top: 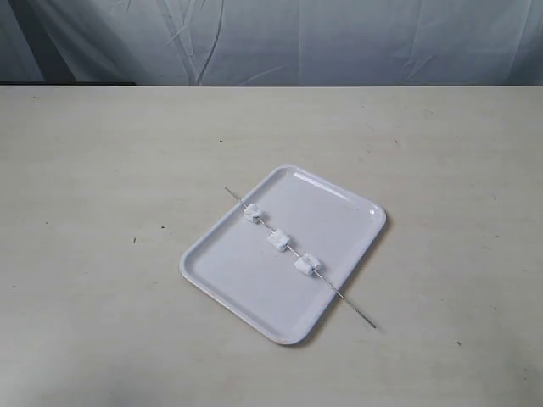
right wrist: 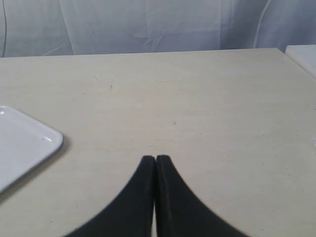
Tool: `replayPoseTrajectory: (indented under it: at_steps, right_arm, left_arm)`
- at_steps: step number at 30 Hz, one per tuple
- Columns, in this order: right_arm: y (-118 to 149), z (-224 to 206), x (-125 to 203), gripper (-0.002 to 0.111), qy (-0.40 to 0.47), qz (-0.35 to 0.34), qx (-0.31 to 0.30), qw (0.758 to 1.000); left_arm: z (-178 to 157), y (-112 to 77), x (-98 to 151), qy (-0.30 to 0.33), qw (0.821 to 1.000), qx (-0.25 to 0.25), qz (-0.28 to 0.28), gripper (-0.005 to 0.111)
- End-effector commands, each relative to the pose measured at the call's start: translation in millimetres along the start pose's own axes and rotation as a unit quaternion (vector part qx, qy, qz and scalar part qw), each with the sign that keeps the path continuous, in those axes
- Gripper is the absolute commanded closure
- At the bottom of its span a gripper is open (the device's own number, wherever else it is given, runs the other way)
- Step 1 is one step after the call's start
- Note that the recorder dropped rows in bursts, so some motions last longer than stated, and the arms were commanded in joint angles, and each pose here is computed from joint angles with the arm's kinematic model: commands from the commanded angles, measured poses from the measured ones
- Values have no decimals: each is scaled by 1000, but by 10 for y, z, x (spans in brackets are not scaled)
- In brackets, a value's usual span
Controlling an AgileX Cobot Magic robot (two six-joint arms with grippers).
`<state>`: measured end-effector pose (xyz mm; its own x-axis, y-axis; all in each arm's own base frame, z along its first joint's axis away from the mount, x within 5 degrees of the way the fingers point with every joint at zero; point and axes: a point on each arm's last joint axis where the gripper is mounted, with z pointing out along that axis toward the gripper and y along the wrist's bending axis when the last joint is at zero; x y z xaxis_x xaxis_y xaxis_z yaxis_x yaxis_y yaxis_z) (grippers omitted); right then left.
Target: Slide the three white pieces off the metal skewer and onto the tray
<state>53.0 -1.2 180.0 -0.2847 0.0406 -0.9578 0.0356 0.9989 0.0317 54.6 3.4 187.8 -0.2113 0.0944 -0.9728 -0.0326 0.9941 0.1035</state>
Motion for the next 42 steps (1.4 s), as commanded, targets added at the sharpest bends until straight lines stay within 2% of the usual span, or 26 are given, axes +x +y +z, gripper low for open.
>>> replayPoseTrajectory:
  at_steps: [1, 6, 13, 15, 18, 19, 22, 28, 29, 31, 33, 36, 40, 42]
  right_arm:
    - [0, -1, -3, 109, -6, -1, 0, 1000]
    - [1, -1, -6, 109, -8, -1, -1, 1000]
    - [1, -1, -6, 109, -8, -1, -1, 1000]
    - [-18, -2, -25, 109, -18, -52, 11, 998]
    - [-21, -8, -104, 109, -61, -75, 16, 995]
    - [-13, -17, -158, 109, -91, -70, 13, 993]
    - [8, -63, -322, 109, -184, 10, -7, 983]
    - [-56, -184, -536, 109, -317, 122, -9, 941]
    - [-76, -204, -560, 109, -334, 157, -12, 929]
    - [-82, -198, -551, 109, -328, 204, -24, 922]
    - [-31, -165, -524, 109, -271, 196, -38, 942]
    - [13, -205, -596, 109, -238, 159, -46, 957]
    - [21, -257, -809, 109, -240, 214, -61, 945]
    - [51, -238, -890, 109, -201, 205, -64, 956]
  left_arm:
    - [-2, 2, -51, -36, 999, -1, 7, 107]
    - [-7, -7, -103, -64, 997, 6, -35, 107]
    - [-13, -2, -142, -86, 996, 4, -36, 107]
    - [-13, -2, -142, -86, 996, 4, -36, 107]
    - [-13, -2, -142, -86, 996, 5, -37, 107]
    - [-13, -2, -142, -86, 996, 5, -37, 107]
    - [-13, -1, -144, -87, 996, 4, -36, 107]
    - [-26, 5, -206, -122, 991, 5, -58, 107]
    - [-27, 4, -208, -123, 990, 7, -70, 107]
    - [-26, 1, -207, -122, 987, 13, -106, 107]
    - [-28, -2, -212, -124, 981, 20, -149, 107]
    - [-24, -9, -198, -115, 981, 23, -155, 107]
    - [-24, -10, -197, -114, 980, 25, -164, 107]
    - [-40, -7, -244, -123, 971, 31, -201, 107]
